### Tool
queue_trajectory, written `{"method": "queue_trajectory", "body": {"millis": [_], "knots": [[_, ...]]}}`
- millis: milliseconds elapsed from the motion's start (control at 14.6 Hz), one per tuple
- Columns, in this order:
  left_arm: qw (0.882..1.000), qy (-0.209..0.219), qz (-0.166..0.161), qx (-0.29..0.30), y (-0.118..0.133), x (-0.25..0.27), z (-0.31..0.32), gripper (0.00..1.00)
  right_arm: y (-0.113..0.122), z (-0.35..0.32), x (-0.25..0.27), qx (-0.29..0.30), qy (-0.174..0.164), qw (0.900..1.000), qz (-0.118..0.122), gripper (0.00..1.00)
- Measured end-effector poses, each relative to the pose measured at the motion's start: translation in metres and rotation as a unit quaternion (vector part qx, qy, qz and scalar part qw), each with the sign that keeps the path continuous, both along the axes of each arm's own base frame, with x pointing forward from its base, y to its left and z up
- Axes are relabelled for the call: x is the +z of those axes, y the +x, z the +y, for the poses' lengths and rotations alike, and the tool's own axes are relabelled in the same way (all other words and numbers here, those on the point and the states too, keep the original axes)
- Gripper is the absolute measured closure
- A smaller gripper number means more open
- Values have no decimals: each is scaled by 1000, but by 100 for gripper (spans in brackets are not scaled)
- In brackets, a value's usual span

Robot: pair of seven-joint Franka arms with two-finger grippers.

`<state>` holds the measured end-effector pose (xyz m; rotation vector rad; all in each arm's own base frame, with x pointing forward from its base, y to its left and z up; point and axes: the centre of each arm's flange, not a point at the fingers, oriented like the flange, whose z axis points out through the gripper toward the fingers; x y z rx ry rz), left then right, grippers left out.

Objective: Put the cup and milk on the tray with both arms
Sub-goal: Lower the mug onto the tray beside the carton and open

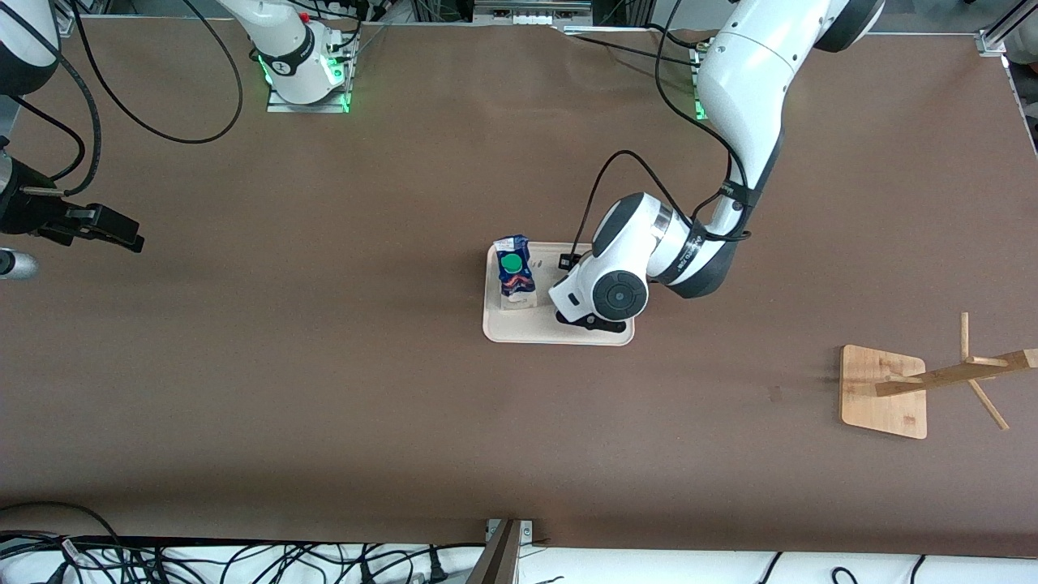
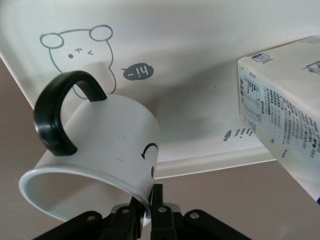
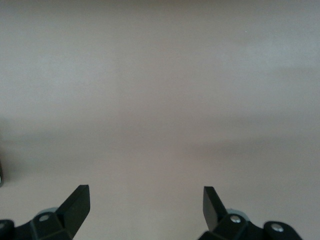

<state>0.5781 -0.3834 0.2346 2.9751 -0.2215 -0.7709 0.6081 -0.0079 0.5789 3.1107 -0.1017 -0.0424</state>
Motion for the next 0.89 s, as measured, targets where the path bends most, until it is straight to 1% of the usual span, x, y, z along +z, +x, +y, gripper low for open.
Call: {"method": "queue_trajectory", "body": {"millis": [69,343,412,549,618,755,824,892], "knots": [[1000,0,0,1,1,-1,0,84,0,0,0,9,0,1000,0,0],[1000,4,-2,4,4,-1,5,51,0,-1,0,21,-1,1000,1,0],[1000,4,-2,5,4,0,5,49,0,-1,0,21,-1,1000,1,0],[1000,3,-3,5,5,0,5,49,0,-2,0,22,-1,1000,1,0],[1000,4,-5,6,6,1,6,47,0,-2,0,22,-2,1000,1,0],[1000,4,-10,9,11,6,9,46,0,-3,0,22,-3,1000,1,0],[1000,5,-12,11,15,11,12,43,0,-3,0,22,-3,1000,1,0],[1000,7,-15,13,18,17,16,36,0,-3,0,22,-4,1000,1,0]]}}
